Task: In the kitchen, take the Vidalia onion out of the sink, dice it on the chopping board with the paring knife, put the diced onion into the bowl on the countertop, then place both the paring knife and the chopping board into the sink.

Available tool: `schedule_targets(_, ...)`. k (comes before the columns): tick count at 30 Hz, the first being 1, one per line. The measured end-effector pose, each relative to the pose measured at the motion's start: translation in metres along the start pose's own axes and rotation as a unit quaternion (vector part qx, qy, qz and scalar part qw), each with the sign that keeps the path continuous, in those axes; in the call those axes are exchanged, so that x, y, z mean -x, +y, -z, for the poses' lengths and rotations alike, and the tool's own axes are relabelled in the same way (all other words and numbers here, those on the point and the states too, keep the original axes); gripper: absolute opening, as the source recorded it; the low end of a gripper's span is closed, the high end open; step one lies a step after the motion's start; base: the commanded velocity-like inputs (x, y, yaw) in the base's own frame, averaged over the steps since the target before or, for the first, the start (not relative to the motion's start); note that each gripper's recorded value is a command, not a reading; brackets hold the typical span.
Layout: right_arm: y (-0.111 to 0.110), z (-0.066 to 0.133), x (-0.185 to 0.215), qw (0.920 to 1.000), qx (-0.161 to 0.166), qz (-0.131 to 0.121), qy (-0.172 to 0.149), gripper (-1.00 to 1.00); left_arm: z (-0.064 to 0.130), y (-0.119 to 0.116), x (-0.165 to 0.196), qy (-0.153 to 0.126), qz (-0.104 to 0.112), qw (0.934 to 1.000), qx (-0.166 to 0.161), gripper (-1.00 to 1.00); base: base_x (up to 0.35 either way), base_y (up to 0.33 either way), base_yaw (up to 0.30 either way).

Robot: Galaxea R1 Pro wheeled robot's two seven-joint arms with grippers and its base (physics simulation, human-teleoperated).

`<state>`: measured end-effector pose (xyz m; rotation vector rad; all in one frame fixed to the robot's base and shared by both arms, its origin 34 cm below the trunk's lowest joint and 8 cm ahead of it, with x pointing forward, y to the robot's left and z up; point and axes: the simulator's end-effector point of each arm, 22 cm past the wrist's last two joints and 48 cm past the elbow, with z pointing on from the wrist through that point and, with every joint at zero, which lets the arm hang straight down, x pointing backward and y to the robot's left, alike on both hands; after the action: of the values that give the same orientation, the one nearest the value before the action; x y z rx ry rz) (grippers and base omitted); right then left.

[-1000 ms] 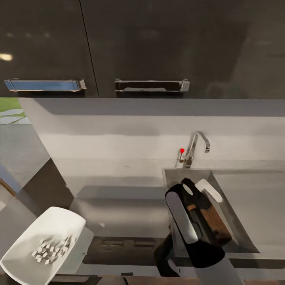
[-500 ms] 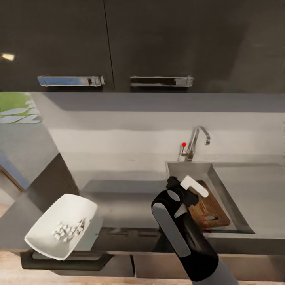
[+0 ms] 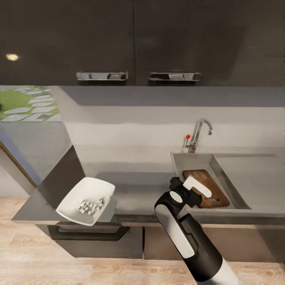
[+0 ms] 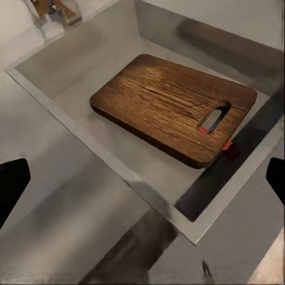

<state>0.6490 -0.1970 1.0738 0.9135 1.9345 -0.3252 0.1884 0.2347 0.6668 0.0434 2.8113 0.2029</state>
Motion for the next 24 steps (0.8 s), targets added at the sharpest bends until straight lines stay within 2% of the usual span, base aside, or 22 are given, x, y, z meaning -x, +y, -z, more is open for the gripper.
schedule_targets(14, -0.007, -0.006, 0.003, 0.9999, -0.006, 0.003, -0.008, 1.0, 0.0, 0.0, 0.0, 0.0, 0.0, 1.0, 0.0, 1.0, -0.292, 0.169, 0.0)
schedule_targets(22, -0.012, -0.011, 0.005, 0.9998, -0.011, 0.006, -0.013, 1.0, 0.0, 0.0, -0.001, 0.001, 0.0, 1.0, 0.0, 1.0, -0.293, 0.022, 0.0)
schedule_targets(24, -0.015, -0.013, 0.006, 0.9998, -0.013, -0.001, -0.016, 1.0, 0.0, 0.0, -0.001, 0.001, 0.0, 1.0, 0.0, 1.0, -0.294, 0.0, 0.0)
